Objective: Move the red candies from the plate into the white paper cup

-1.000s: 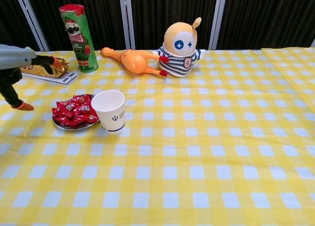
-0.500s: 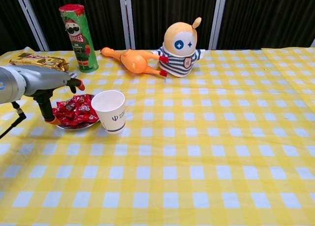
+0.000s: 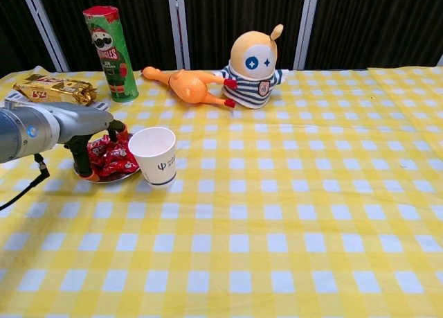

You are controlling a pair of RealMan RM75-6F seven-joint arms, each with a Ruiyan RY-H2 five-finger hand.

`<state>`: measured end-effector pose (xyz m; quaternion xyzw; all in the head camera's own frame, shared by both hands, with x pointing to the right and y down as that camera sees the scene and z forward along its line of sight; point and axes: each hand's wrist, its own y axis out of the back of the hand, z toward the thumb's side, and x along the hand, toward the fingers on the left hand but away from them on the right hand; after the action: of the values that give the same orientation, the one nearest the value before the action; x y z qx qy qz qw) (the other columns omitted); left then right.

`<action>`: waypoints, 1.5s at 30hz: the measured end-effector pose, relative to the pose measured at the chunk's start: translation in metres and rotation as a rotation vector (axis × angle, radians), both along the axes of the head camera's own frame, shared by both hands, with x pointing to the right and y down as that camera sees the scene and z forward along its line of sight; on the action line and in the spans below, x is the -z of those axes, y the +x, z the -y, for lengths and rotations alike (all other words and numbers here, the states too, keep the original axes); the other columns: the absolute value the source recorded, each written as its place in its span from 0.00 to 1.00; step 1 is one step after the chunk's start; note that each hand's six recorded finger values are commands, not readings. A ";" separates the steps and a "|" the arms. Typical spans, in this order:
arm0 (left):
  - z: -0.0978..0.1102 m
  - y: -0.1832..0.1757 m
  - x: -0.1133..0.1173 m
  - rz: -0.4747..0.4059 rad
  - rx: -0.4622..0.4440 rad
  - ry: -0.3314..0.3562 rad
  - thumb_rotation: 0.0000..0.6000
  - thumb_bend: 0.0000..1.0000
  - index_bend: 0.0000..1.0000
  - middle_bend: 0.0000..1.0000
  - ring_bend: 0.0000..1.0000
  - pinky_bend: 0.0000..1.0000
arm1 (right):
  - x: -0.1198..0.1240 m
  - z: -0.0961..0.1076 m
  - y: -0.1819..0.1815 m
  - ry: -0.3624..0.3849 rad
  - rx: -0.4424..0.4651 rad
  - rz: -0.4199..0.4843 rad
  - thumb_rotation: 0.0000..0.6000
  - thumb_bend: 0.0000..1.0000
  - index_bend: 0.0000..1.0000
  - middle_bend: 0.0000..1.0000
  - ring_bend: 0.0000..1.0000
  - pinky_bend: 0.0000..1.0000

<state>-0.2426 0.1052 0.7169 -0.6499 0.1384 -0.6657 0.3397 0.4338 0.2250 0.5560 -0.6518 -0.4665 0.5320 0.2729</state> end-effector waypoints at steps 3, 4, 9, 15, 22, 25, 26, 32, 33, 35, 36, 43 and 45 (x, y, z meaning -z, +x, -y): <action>0.000 0.001 -0.003 0.001 0.004 0.002 1.00 0.27 0.18 0.21 0.87 0.88 | 0.000 0.000 0.001 -0.001 -0.003 0.000 1.00 0.41 0.00 0.00 0.00 0.00; 0.001 0.001 -0.004 0.002 0.005 0.003 1.00 0.27 0.19 0.21 0.87 0.88 | 0.000 0.000 0.001 -0.001 -0.004 0.000 1.00 0.41 0.00 0.00 0.00 0.00; 0.004 0.001 -0.007 0.010 0.007 0.010 1.00 0.28 0.22 0.24 0.87 0.89 | 0.001 -0.001 0.001 -0.001 -0.002 0.000 1.00 0.41 0.00 0.00 0.00 0.00; 0.004 -0.002 -0.011 0.018 0.014 0.008 1.00 0.28 0.26 0.26 0.87 0.89 | 0.000 0.000 0.001 -0.004 -0.003 0.000 1.00 0.41 0.00 0.00 0.00 0.00; 0.002 -0.002 -0.016 0.017 0.013 0.004 1.00 0.29 0.29 0.31 0.87 0.89 | 0.000 0.000 0.001 -0.005 -0.002 -0.001 1.00 0.41 0.00 0.00 0.00 0.00; 0.002 0.001 -0.017 0.013 0.009 0.005 1.00 0.32 0.34 0.37 0.87 0.89 | 0.000 0.000 0.001 -0.003 -0.003 -0.002 1.00 0.41 0.00 0.00 0.00 0.00; 0.002 0.001 -0.018 0.012 0.007 0.007 1.00 0.34 0.37 0.40 0.87 0.89 | 0.000 0.000 0.001 -0.003 -0.003 -0.002 1.00 0.41 0.00 0.00 0.00 0.00; 0.002 0.004 -0.020 0.008 -0.003 0.022 1.00 0.41 0.44 0.50 0.87 0.89 | 0.000 0.000 0.001 -0.002 -0.004 0.000 1.00 0.41 0.00 0.00 0.00 0.00; 0.003 0.005 -0.020 0.008 -0.005 0.027 1.00 0.42 0.45 0.51 0.87 0.89 | 0.000 0.000 0.001 -0.002 -0.003 0.000 1.00 0.41 0.00 0.00 0.00 0.00; 0.004 0.005 -0.020 0.009 -0.006 0.033 1.00 0.44 0.47 0.53 0.87 0.89 | 0.000 0.000 0.000 -0.001 -0.002 0.000 1.00 0.41 0.00 0.00 0.00 0.00; 0.004 0.005 -0.020 0.009 -0.007 0.037 1.00 0.44 0.48 0.55 0.87 0.89 | 0.000 0.000 0.000 0.000 -0.002 0.000 1.00 0.41 0.00 0.00 0.00 0.00; 0.010 0.003 -0.018 0.013 -0.010 0.060 1.00 0.46 0.51 0.59 0.88 0.89 | 0.001 -0.001 0.000 0.004 0.000 0.001 1.00 0.41 0.00 0.00 0.00 0.00; 0.012 0.002 -0.016 0.013 -0.007 0.066 1.00 0.46 0.52 0.59 0.88 0.89 | 0.001 -0.001 0.000 0.005 0.001 0.000 1.00 0.41 0.00 0.00 0.00 0.00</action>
<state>-0.2402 0.0934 0.7332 -0.6346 0.1559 -0.6635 0.3643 0.4333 0.2256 0.5547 -0.6514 -0.4676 0.5306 0.2748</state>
